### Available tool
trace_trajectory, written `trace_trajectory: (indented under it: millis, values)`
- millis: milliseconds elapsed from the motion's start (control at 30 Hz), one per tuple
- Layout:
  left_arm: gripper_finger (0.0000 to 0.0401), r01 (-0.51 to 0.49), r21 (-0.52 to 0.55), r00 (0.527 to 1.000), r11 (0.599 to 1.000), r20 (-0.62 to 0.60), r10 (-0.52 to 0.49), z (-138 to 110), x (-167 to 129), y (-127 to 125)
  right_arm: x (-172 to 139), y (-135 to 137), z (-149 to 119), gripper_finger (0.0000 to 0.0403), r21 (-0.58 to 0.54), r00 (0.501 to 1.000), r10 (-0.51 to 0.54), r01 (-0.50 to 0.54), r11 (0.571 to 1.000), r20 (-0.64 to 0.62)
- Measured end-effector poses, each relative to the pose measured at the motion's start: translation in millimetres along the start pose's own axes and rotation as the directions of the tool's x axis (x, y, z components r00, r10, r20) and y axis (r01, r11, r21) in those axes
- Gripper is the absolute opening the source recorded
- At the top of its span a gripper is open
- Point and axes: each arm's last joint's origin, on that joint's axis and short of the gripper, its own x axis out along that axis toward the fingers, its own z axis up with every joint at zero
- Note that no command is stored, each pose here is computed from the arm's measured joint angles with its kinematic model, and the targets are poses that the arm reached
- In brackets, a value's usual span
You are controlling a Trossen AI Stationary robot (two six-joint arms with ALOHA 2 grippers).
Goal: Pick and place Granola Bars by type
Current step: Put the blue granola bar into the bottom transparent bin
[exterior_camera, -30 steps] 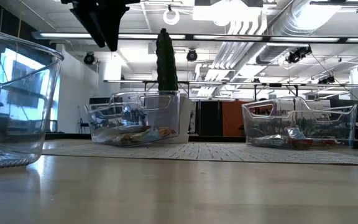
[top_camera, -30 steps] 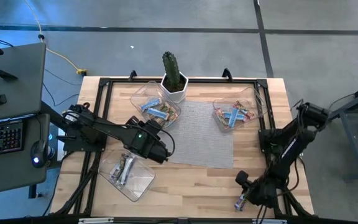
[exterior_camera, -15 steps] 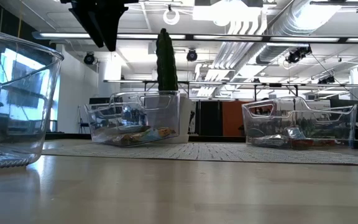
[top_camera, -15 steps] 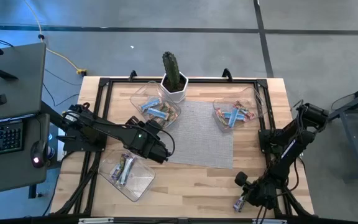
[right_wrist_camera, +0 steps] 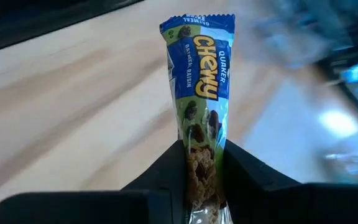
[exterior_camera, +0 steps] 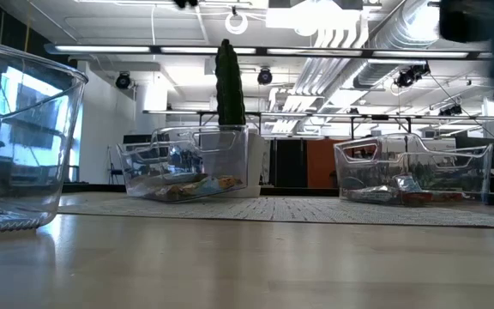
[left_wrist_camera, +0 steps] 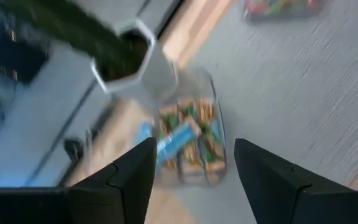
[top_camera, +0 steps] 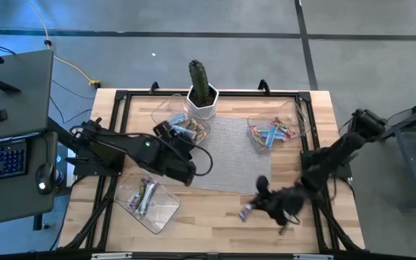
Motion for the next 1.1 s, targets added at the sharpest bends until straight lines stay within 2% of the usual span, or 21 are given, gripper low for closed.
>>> trace_trajectory:
  millis: [133, 200, 300, 433, 567, 667, 800, 900, 1100]
  values:
    - [0.0211, 0.028, 0.068, 0.995, 0.997, 0.093, -0.034, 19, -23, 17, 17, -49, 4, 0.0078, 0.113, 0.978, -0.166, 0.152, 0.982, 0.124]
    - [0.0211, 0.039, 0.108, 0.99, 0.993, 0.129, -0.053, 26, -33, 25, 26, -70, 6, 0.0078, 0.158, 0.947, -0.245, 0.215, 0.964, 0.208]
    - [0.0211, 0.05, 0.152, 0.982, 0.987, 0.172, -0.076, 34, -46, 36, 41, -100, 8, 0.0078, 0.167, 0.891, -0.329, 0.289, 0.943, 0.313]
    - [0.0211, 0.064, 0.177, 0.972, 0.982, 0.211, -0.101, 41, -58, 48, 74, -137, 17, 0.0078, 0.196, 0.878, -0.37, 0.322, 0.926, 0.303]
    - [0.0211, 0.067, 0.202, 0.966, 0.977, 0.233, -0.115, 43, -65, 56, 114, -170, 42, 0.0078, 0.216, 0.861, -0.401, 0.346, 0.913, 0.314]
    - [0.0211, 0.072, 0.205, 0.962, 0.976, 0.244, -0.122, 41, -70, 65, 141, -188, 61, 0.0078, 0.203, 0.883, -0.377, 0.329, 0.922, 0.278]
    - [0.0211, 0.106, 0.188, 0.955, 0.976, 0.253, -0.153, 38, -78, 78, 178, -198, 73, 0.0078, 0.149, 0.946, -0.221, 0.19, 0.971, 0.236]
    - [0.0211, 0.123, 0.171, 0.95, 0.978, 0.264, -0.166, 36, -83, 88, 201, -200, 82, 0.0078, 0.128, 0.956, -0.118, 0.085, 0.988, 0.27]
    - [0.0211, 0.168, 0.129, 0.942, 0.977, 0.27, -0.198, 33, -89, 99, 241, -196, 84, 0.0078, 0.097, 0.959, -0.018, -0.01, 0.995, 0.282]
